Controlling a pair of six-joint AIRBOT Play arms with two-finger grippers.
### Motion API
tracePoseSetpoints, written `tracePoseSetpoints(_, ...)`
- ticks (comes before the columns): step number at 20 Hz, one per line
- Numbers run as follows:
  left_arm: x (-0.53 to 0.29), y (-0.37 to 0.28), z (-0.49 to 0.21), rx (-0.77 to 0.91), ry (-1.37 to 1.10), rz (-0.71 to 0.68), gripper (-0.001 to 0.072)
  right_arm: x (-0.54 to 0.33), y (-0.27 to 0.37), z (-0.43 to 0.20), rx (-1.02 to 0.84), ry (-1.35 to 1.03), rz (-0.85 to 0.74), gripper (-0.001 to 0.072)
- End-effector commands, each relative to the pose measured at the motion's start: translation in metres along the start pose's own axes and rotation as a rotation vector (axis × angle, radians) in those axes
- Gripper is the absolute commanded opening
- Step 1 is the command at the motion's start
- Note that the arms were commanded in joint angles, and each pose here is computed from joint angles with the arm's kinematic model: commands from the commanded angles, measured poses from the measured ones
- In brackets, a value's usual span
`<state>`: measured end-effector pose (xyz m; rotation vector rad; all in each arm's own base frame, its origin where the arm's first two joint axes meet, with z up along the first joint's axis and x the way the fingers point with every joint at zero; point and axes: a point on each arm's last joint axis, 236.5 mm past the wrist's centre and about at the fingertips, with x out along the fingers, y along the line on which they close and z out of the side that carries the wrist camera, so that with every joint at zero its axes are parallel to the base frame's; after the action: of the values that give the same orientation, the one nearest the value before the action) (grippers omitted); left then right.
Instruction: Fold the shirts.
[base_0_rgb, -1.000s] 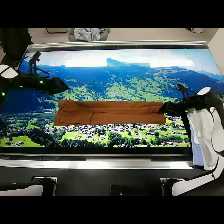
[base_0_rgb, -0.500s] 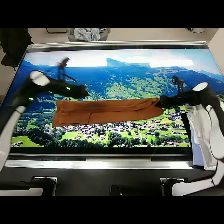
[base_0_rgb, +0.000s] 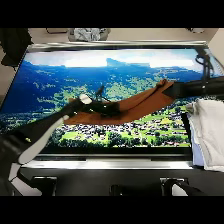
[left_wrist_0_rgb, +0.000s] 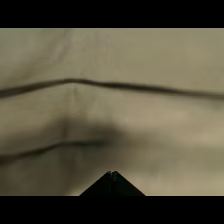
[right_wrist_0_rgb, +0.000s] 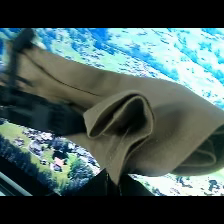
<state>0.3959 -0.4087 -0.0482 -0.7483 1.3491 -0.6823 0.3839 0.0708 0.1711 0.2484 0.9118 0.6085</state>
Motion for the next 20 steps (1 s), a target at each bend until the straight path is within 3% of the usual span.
tracePoseSetpoints(1, 0.054, -0.039, -0.016, -0.180, -0.021, -0.168, 0.0029, -0.033, 0.040, 0.003, -0.023, -0.064, 0.013, 0.0030)
tracePoseSetpoints(6, 0.071, -0.067, -0.024, -0.031, 0.001, -0.213, 0.0026, -0.037, 0.047, 0.006, -0.015, -0.085, 0.024, 0.0031)
tracePoseSetpoints(9, 0.015, -0.051, 0.009, 0.158, -0.028, -0.101, 0.0025, -0.015, 0.053, 0.017, -0.023, -0.093, 0.066, 0.0030)
tracePoseSetpoints(14, -0.212, 0.012, 0.103, 0.421, -0.288, 0.411, 0.0026, 0.097, 0.123, 0.031, -0.106, -0.077, 0.204, 0.0031)
tracePoseSetpoints(16, -0.311, 0.011, 0.119, 0.421, -0.447, 0.491, 0.0026, 0.152, 0.161, 0.026, -0.085, -0.069, 0.295, 0.0031)
tracePoseSetpoints(20, -0.440, -0.013, 0.109, 0.399, -0.704, 0.523, 0.0027, 0.268, 0.205, -0.019, 0.084, 0.013, 0.387, 0.0035)
